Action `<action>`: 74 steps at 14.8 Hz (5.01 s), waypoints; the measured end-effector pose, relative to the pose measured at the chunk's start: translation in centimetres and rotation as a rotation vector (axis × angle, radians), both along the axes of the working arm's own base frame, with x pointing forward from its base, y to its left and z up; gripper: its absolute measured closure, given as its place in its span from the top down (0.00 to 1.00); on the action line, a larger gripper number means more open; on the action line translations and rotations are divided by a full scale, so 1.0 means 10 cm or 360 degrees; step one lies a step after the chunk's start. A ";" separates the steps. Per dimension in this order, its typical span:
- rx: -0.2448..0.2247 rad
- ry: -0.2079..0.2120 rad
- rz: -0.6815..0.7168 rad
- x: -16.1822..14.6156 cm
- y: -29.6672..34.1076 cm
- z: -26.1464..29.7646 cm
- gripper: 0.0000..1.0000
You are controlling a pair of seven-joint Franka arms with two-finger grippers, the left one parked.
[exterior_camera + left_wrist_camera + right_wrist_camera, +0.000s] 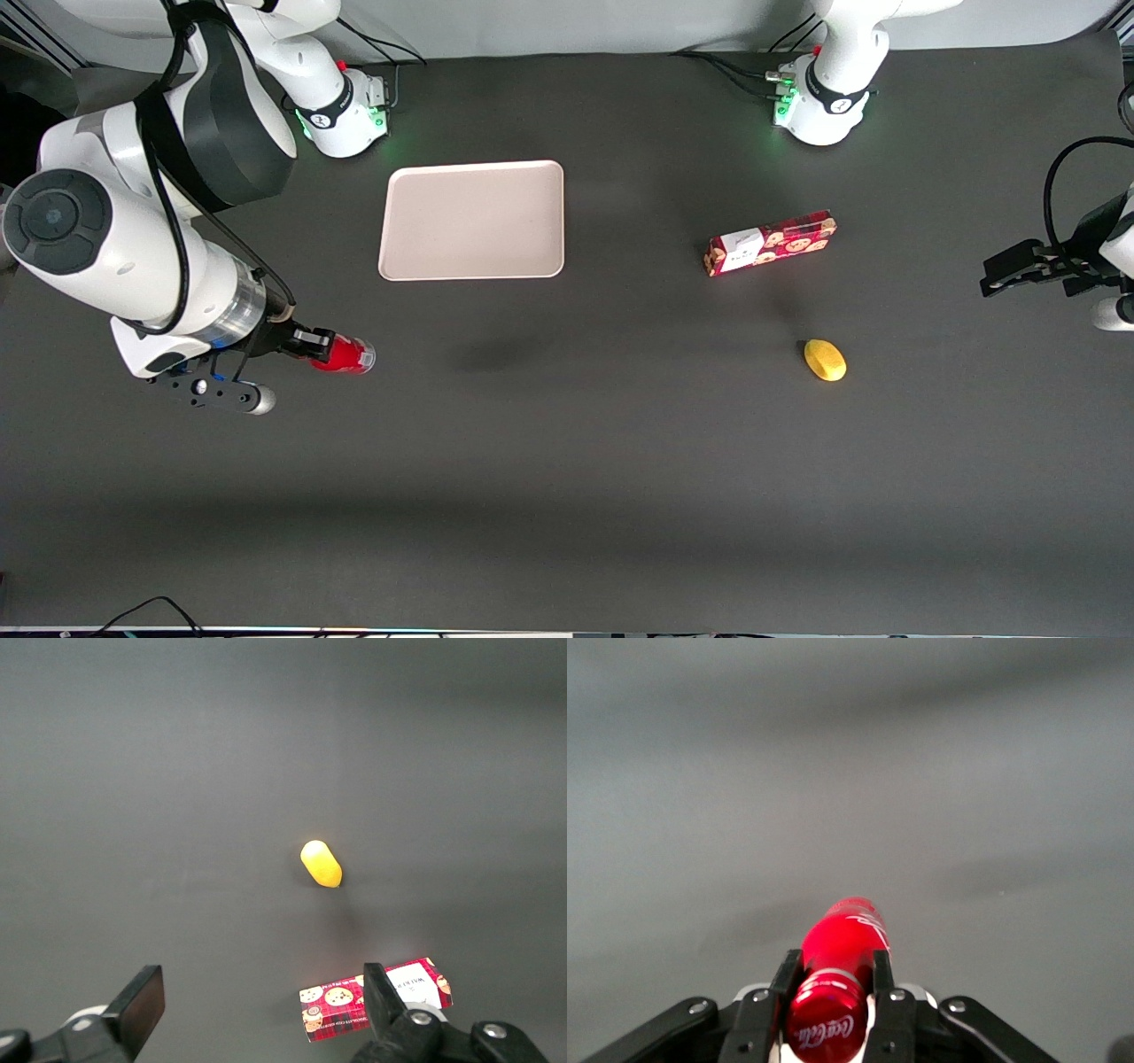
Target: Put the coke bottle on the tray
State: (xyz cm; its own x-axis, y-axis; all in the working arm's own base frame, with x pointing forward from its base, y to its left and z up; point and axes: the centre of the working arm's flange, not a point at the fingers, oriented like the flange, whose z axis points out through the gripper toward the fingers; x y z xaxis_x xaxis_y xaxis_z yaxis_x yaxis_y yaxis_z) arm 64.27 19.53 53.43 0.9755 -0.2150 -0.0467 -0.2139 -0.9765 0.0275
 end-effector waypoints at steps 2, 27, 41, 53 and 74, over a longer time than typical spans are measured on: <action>0.0012 0.0062 -0.0014 -0.09 -0.02 -0.14 0.36; 0.0037 -0.0199 -0.0082 -3.34 0.05 -1.80 0.36; 0.0009 -0.0300 -0.0056 -3.53 0.33 -2.04 0.36; -0.0118 -0.0145 -0.0041 -3.58 0.22 -2.17 0.36; -0.0026 -0.0156 -0.0238 -2.82 0.05 -1.15 1.00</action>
